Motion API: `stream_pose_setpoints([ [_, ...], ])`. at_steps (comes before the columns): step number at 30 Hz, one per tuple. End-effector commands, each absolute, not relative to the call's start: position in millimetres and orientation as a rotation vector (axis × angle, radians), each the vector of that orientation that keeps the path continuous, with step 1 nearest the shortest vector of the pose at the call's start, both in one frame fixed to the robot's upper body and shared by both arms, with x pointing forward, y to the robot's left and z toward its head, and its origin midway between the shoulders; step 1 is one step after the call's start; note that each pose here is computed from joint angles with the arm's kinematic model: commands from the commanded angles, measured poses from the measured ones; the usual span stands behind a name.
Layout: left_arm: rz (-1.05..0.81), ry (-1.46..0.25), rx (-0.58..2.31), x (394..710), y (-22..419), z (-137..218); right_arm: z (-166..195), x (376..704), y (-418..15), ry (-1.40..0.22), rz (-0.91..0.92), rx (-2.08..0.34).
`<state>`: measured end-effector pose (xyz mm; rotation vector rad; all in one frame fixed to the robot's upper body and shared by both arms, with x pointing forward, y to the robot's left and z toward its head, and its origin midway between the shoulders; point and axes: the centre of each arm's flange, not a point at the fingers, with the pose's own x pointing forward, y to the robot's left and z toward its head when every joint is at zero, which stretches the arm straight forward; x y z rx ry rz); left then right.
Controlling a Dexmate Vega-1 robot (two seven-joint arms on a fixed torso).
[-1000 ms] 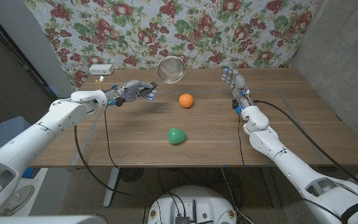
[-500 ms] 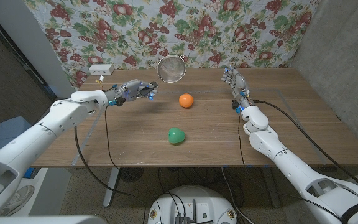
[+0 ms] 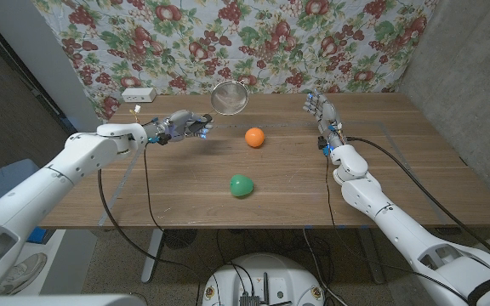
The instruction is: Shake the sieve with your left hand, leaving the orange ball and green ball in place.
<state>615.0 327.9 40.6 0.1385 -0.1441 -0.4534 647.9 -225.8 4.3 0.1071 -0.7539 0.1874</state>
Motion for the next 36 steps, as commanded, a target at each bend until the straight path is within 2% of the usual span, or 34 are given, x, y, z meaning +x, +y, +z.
stream_pose_setpoints([
  [1,-0.384,-0.015,0.084,608.6,330.9,33.4,2.2,646.4,-227.0,-0.757,0.189,0.116],
  [16,-0.385,0.026,0.092,605.8,329.3,34.0,-0.6,645.1,-228.2,-0.756,0.192,0.118],
  [29,-0.445,-0.102,0.139,607.8,325.4,36.1,-3.3,641.0,-229.4,-0.756,0.183,0.117],
  [36,-0.511,-0.26,0.218,609.2,321.4,44.2,-5.0,641.6,-228.9,-0.752,0.183,0.123],
])
